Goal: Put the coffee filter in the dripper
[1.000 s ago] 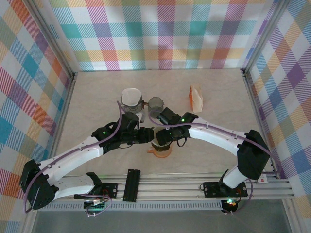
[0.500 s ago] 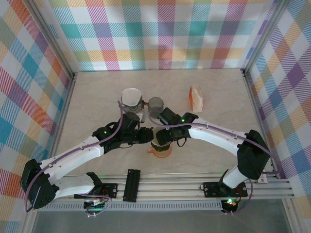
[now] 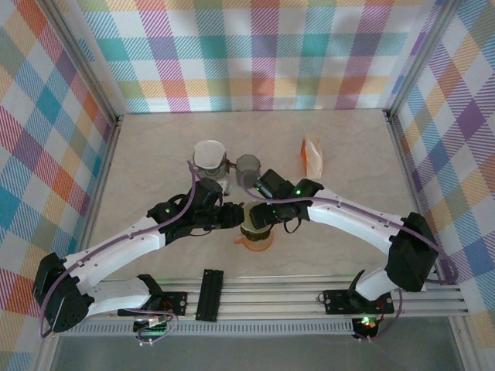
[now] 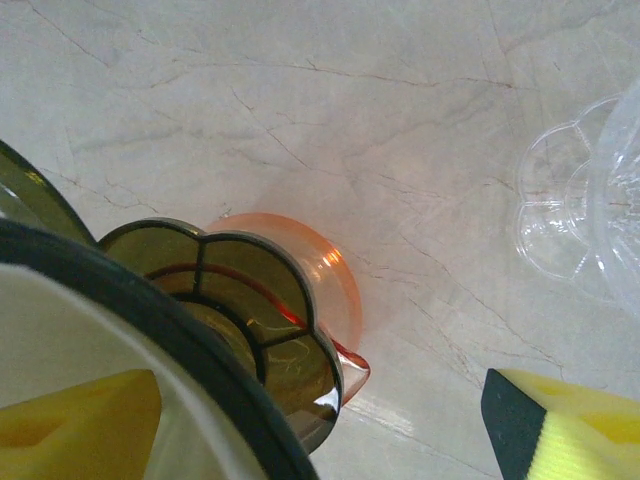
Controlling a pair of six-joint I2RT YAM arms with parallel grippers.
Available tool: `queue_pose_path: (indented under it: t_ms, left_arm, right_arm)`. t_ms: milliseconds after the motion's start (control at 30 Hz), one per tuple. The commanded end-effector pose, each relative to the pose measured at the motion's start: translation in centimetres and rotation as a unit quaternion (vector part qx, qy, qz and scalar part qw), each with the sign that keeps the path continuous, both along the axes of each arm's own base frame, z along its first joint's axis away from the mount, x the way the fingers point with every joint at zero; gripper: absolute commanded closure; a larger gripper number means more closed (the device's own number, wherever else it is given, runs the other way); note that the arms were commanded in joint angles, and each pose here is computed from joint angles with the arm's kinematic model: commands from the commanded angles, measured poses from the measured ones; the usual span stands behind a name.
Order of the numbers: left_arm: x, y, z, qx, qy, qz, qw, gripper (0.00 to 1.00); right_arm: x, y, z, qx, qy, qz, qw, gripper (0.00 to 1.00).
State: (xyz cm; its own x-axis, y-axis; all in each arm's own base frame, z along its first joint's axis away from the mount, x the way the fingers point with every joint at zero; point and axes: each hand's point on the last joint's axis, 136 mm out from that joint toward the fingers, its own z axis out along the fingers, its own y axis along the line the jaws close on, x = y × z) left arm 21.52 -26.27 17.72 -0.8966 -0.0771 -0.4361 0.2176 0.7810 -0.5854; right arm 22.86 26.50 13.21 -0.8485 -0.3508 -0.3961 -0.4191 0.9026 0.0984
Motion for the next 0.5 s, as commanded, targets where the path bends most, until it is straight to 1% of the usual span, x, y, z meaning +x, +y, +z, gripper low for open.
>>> queue_pose_path:
  t_ms: [0, 133, 233, 300, 467]
  left_arm:
    - [-0.3, -0.2, -0.4, -0.003, 0.004, -0.005, 1.0, 0.75]
    - [-0.3, -0.3, -0.5, -0.004, 0.005, -0.006, 1.0, 0.75]
    - [-0.3, -0.4, -0.5, -0.005, 0.006, -0.007, 1.0, 0.75]
    - [-0.3, -0.4, -0.6, -0.004, 0.008, -0.008, 1.0, 0.75]
    - [-0.3, -0.4, -0.6, -0.004, 0.007, -0.007, 1.0, 0.75]
  right_arm:
    - [-0.2, -0.5, -1.8, -0.019, 0.015, -0.012, 1.0, 0.15]
    - [-0.3, -0.8, -3.1, -0.035, 0.026, -0.014, 0.999, 0.15]
    - [-0.3, -0.8, -3.3, -0.037, 0.025, -0.014, 0.999, 0.15]
    - [-0.2, -0.7, -2.9, -0.033, 0.023, -0.014, 0.999, 0.15]
    - [0.2, -0.4, 0.0, -0.008, -0.004, -0.012, 1.0, 0.15]
